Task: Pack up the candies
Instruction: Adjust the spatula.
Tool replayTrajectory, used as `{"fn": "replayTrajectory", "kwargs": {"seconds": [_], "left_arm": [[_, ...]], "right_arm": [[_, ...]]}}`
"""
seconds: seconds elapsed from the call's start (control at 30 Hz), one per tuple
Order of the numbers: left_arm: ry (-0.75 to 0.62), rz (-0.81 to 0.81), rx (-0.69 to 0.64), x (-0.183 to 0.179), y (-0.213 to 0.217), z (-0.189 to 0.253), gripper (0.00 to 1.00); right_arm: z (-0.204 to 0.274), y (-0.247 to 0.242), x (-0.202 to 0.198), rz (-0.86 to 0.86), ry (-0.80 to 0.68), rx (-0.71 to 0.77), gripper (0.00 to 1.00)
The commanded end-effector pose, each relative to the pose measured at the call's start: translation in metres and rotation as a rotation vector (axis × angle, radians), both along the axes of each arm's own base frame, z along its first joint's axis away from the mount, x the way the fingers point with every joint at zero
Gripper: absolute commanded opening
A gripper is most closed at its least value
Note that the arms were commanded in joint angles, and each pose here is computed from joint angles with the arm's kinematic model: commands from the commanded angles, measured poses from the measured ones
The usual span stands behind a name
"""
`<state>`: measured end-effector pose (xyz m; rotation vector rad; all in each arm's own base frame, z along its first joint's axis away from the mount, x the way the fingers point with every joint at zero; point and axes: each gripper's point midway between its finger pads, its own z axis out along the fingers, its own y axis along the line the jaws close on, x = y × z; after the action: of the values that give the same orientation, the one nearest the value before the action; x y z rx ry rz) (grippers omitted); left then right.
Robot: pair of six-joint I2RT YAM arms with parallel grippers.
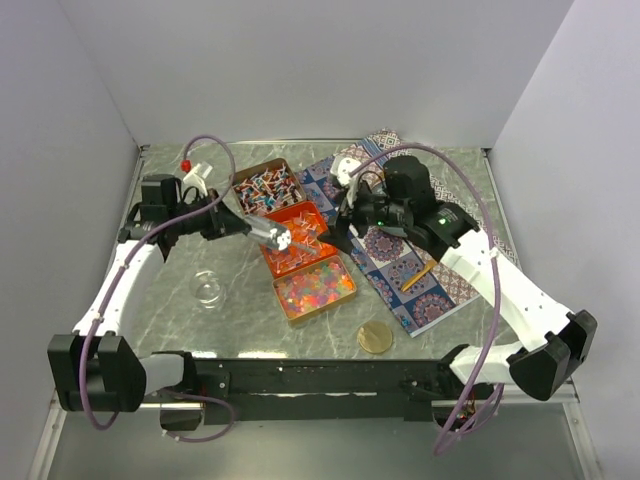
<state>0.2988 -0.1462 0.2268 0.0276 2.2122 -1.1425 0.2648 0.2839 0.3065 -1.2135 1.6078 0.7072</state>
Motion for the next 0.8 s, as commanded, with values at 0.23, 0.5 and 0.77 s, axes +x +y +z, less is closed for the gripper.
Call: {"fn": "replayTrajectory", "kwargs": {"seconds": [0.23, 0.5, 0.77], "left_arm": [[-0.046, 0.051, -0.220, -0.014, -0.009, 0.035, 0.01], [-0.077, 0.022, -0.223, -0.015, -0.011, 0.042, 0.01], [-0.032, -0.023, -0.224, -0.015, -0.014, 0.033, 0.01]], "right_arm": [[-0.022, 0.039, -0.002, 0.136, -0.170, -0.076, 0.86], [-0.043, 0.066, 0.006, 0.230, -0.142, -0.195, 0.75], [-0.050, 0.070, 0.006, 0.238, -0.168, -0.218, 0.67]]}}
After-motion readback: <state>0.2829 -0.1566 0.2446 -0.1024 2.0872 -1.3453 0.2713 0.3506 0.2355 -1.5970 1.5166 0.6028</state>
